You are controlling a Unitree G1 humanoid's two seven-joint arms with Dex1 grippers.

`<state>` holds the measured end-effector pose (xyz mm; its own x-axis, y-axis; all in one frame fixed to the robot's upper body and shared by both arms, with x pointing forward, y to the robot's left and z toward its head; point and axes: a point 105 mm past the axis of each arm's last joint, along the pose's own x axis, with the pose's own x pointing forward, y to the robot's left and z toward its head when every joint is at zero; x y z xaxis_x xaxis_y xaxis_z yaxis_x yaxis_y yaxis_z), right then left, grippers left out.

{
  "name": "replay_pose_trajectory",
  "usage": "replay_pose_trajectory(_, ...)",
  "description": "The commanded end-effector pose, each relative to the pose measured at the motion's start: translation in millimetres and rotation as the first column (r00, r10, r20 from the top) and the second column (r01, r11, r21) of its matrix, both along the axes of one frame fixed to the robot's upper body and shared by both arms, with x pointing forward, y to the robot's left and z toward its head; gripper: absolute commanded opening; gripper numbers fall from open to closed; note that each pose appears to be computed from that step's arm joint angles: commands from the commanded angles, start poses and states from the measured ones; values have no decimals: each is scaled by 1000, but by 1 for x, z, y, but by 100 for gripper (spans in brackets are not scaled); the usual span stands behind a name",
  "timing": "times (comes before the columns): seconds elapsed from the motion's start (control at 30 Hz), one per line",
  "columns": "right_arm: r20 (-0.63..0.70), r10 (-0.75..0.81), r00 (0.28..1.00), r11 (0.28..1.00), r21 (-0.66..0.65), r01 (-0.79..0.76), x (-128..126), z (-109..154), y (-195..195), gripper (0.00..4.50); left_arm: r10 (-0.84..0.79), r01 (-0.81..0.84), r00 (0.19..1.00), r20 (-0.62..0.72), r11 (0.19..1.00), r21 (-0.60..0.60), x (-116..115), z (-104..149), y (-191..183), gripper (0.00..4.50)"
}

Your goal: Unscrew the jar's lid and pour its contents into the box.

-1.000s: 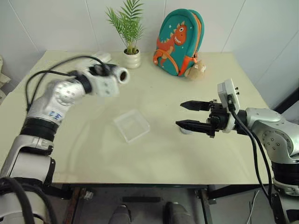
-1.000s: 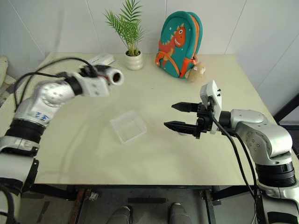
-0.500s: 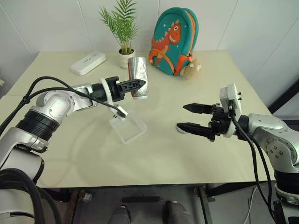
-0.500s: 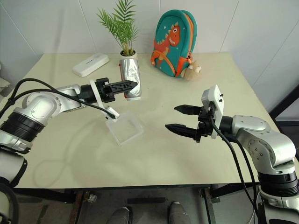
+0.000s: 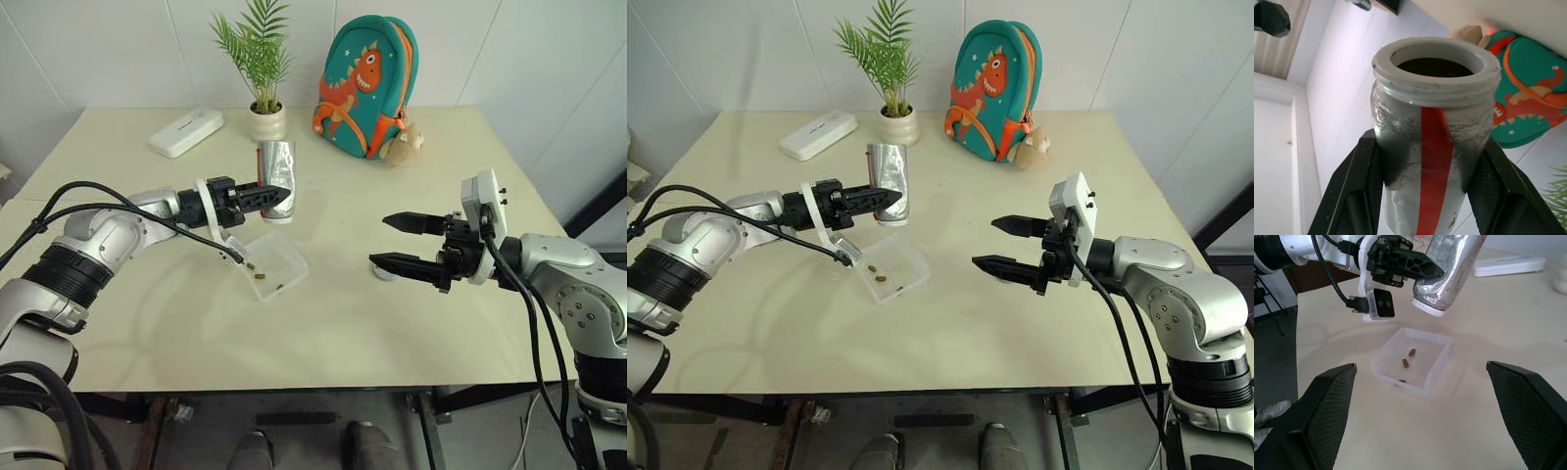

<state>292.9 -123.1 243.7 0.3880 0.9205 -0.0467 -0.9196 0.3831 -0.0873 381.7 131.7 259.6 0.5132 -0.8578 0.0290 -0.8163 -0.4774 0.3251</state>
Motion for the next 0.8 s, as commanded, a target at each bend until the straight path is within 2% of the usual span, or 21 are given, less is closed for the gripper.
replay_pose_trajectory(0.03, 38, 21, 999, 1000, 9, -21, -4, 10, 2, 447, 86, -123, 986, -144, 954, -274, 13, 28, 23, 194)
replay_pose_trajectory(0.1, 39, 16, 999, 1000, 1, -16, -4, 10, 1, 447, 97, -248, 938, -334, 859, -447, 24, 27, 39, 194)
replay_pose_trajectory(0.17, 40, 12, 999, 1000, -3, -12, -4, 10, 0, 447, 57, -308, 902, -428, 779, -546, 26, 27, 49, 194)
replay_pose_trajectory(0.23, 41, 14, 999, 1000, -9, -13, -4, 11, -1, 447, -1, -424, 829, -559, 651, -630, 33, 18, 64, 194)
replay_pose_trajectory(0.3, 45, 16, 999, 1000, -16, -15, -4, 11, -2, 447, -182, -590, 705, -685, 385, -710, 44, 7, 84, 194)
replay_pose_trajectory(0.33, 46, 17, 999, 1000, -17, -16, -4, 12, -2, 447, -257, -642, 655, -710, 306, -703, 46, 2, 90, 194)
replay_pose_trajectory(0.4, 51, 25, 998, 999, -29, -24, -4, 12, -4, 447, -486, -746, 583, -652, -1, -666, 52, -7, 117, 194)
replay_pose_trajectory(0.43, 53, 36, 998, 999, -41, -34, -4, 11, -5, 447, -596, -786, 549, -587, -127, -605, 53, -14, 129, 194)
replay_pose_trajectory(0.47, 52, 47, 998, 998, -52, -44, -5, 11, -6, 447, -684, -822, 512, -519, -215, -527, 53, -24, 137, 194)
replay_pose_trajectory(0.53, 52, 62, 997, 996, -68, -58, -5, 11, -7, 447, -781, -868, 449, -434, -266, -420, 50, -39, 143, 194)
replay_pose_trajectory(0.67, 60, 67, 996, 995, -84, -62, 1, 14, -9, 447, -905, -934, 312, -287, -236, -269, 44, -57, 136, 194)
replay_pose_trajectory(0.8, 62, 76, 995, 994, -87, -70, 3, 16, -7, 447, -950, -961, 230, -210, -188, -204, 41, -63, 131, 194)
